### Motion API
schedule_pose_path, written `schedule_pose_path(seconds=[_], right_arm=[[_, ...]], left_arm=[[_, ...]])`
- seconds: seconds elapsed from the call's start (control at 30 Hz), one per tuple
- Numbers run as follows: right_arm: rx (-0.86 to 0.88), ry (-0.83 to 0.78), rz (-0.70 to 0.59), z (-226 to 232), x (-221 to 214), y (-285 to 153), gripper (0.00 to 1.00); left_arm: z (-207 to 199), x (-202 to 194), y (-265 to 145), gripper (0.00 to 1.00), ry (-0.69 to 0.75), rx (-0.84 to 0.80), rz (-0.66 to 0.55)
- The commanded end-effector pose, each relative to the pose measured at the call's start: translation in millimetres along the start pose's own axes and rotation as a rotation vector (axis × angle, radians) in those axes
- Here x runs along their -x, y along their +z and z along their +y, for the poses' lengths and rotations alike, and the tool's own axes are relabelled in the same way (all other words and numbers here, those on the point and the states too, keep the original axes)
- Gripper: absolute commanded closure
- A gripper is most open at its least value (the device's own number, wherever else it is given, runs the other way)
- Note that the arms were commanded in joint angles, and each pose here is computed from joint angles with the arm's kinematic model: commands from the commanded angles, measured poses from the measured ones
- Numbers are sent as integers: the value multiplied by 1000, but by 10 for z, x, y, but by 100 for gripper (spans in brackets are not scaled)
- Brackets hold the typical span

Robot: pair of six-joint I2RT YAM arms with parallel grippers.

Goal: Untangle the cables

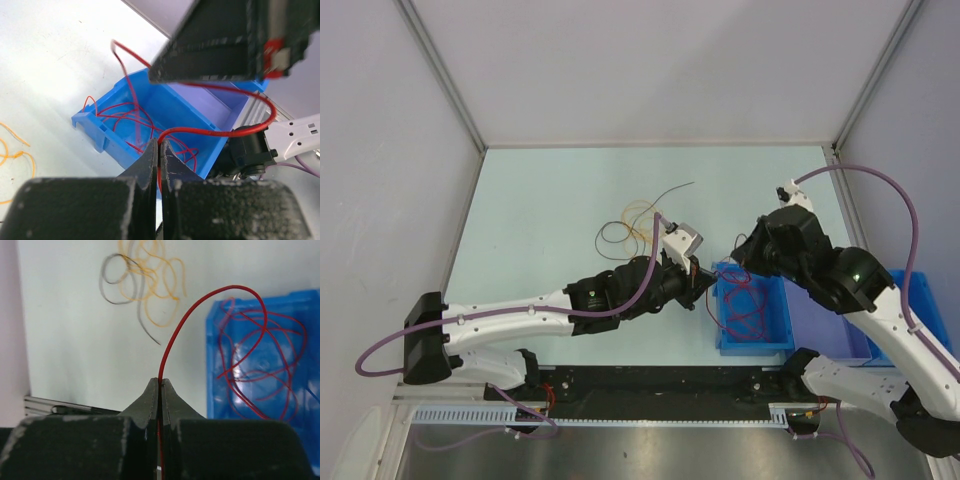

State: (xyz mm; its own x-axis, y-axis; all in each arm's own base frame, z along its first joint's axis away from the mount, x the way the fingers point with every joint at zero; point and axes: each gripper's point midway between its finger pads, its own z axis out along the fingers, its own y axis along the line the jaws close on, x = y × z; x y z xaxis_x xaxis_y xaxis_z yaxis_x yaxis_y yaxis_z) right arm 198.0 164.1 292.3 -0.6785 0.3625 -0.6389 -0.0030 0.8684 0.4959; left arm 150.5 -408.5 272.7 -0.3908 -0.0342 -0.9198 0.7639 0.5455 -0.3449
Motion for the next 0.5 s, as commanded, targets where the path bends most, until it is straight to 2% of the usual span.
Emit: schedule_pose_path(seconds=[0.0, 0.2, 0.47], right_arm=[[-200, 26, 32, -493, -142, -6, 100], [-282, 40, 208, -825, -533, 214, 100], [-345, 118, 307, -1195, -904, 461, 100]], left_arm=[[-58, 129, -23, 100, 1, -18, -41], [-103, 163, 19, 100, 1, -31, -47], [-151, 137, 170, 100, 10, -34, -31]])
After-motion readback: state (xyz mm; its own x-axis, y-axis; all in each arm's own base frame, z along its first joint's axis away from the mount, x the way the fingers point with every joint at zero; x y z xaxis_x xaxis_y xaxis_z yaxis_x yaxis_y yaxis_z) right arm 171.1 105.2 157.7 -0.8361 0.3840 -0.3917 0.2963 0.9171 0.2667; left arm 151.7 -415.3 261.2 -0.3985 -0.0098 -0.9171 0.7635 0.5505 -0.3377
